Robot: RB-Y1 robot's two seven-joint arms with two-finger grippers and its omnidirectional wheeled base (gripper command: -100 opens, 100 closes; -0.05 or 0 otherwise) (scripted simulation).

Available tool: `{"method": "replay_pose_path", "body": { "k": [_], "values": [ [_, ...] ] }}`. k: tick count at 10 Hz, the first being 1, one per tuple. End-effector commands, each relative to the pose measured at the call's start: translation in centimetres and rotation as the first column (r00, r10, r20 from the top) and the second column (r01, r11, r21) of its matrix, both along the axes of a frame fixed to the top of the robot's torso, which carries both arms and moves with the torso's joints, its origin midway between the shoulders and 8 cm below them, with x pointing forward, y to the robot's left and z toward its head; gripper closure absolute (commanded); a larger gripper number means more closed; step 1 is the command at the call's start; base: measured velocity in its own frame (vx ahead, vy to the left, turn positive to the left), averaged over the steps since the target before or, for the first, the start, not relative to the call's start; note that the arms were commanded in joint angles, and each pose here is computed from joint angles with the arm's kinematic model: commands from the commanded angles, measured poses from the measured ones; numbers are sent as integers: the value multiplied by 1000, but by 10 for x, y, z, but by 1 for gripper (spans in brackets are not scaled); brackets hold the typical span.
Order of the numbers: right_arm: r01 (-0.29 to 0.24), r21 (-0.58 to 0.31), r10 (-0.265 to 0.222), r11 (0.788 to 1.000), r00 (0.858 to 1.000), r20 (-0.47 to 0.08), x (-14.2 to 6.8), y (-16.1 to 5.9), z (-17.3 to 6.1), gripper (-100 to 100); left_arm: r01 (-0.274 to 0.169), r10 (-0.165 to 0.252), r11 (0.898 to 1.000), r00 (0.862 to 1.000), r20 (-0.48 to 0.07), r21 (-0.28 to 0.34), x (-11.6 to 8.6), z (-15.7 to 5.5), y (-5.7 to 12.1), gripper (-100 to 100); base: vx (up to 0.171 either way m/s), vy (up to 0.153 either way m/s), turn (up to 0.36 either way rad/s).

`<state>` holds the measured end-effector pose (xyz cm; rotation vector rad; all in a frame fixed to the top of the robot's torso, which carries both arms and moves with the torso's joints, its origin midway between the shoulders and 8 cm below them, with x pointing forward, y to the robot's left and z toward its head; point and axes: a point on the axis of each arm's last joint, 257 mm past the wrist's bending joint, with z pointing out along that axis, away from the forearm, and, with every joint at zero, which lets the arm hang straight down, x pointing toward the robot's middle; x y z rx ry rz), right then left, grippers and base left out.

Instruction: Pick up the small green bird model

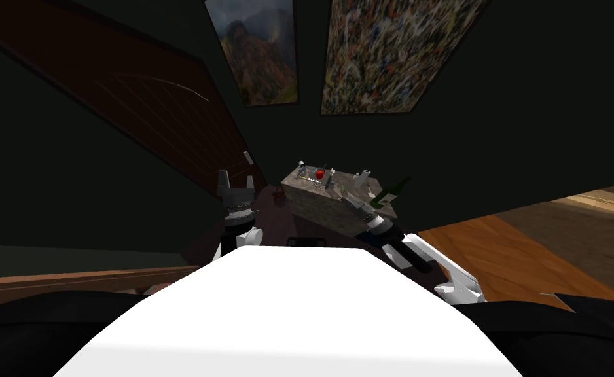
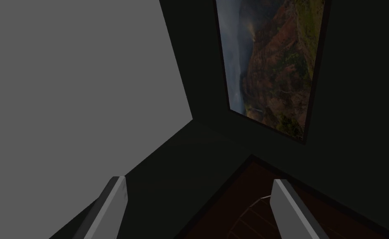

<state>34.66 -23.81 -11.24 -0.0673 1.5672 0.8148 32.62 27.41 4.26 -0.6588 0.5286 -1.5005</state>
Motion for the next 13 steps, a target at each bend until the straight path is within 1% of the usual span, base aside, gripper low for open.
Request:
{"method": "replay_pose_path", "body": {
  "k": [1, 2, 3, 4, 5, 6, 7, 8, 9, 10, 11, 12, 13],
  "values": [
    [-19, -86, 17, 996, 1000, -23, -5, -1, -17, -100, 0, 0, 1000, 1000, 0, 0, 0, 0, 0, 0, -42, 13, 190],
    [-38, -111, 35, 993, 999, -30, -6, 0, -19, -100, 0, 0, 1000, 1000, 0, 0, 0, 0, 0, 0, -33, 5, 77],
    [-50, -175, 42, 983, 998, -47, -10, -3, -34, -100, 0, 0, 1000, 1000, 0, 0, 0, 0, 0, 0, -35, 8, 135],
    [-68, -198, 59, 978, 997, -55, -11, -2, -36, -100, 0, 0, 1000, 1000, 0, 0, 0, 0, 0, 0, -25, 5, 106],
    [-85, -264, 68, 961, 995, -73, -16, -6, -51, -100, 0, 0, 1000, 1000, 0, 0, 0, 0, 0, 0, -18, 7, 171],
    [-104, -286, 84, 953, 993, -81, -17, -5, -53, -100, 0, 0, 1000, 1000, 0, 0, 0, 0, 0, 0, -14, 4, 102],
    [-124, -350, 94, 928, 990, -100, -23, -10, -69, -100, 0, 0, 1000, 1000, 0, 0, 0, 0, 0, 0, -12, 9, 187],
    [-145, -373, 111, 917, 988, -110, -24, -10, -70, -100, 0, 0, 1000, 1000, 0, 0, 0, 0, 0, 0, -10, 3, 106],
    [-150, -379, 116, 913, 987, -113, -25, -10, -71, -100, 0, 0, 1000, 1000, 0, 0, 0, 0, 0, 0, 0, 0, 0],
    [-181, -447, 133, 876, 982, -136, -32, -16, -87, -100, 0, 0, 1000, 1000, 0, 0, 0, 0, 0, 0, -2, 4, 194],
    [-196, -462, 145, 865, 979, -143, -33, -16, -88, -100, 0, 0, 1000, 1000, 0, 0, 0, 0, 0, 0, -1, -2, 121],
    [-223, -522, 159, 823, 973, -165, -40, -23, -105, -100, 0, 0, 1000, 1000, 0, 0, 0, 0, 0, 0, 3, 1, 224],
    [-241, -539, 173, 807, 969, -175, -41, -24, -106, -100, 0, 0, 1000, 1000, 0, 0, 0, 0, 0, 0, 5, -5, 102]
  ]
}}
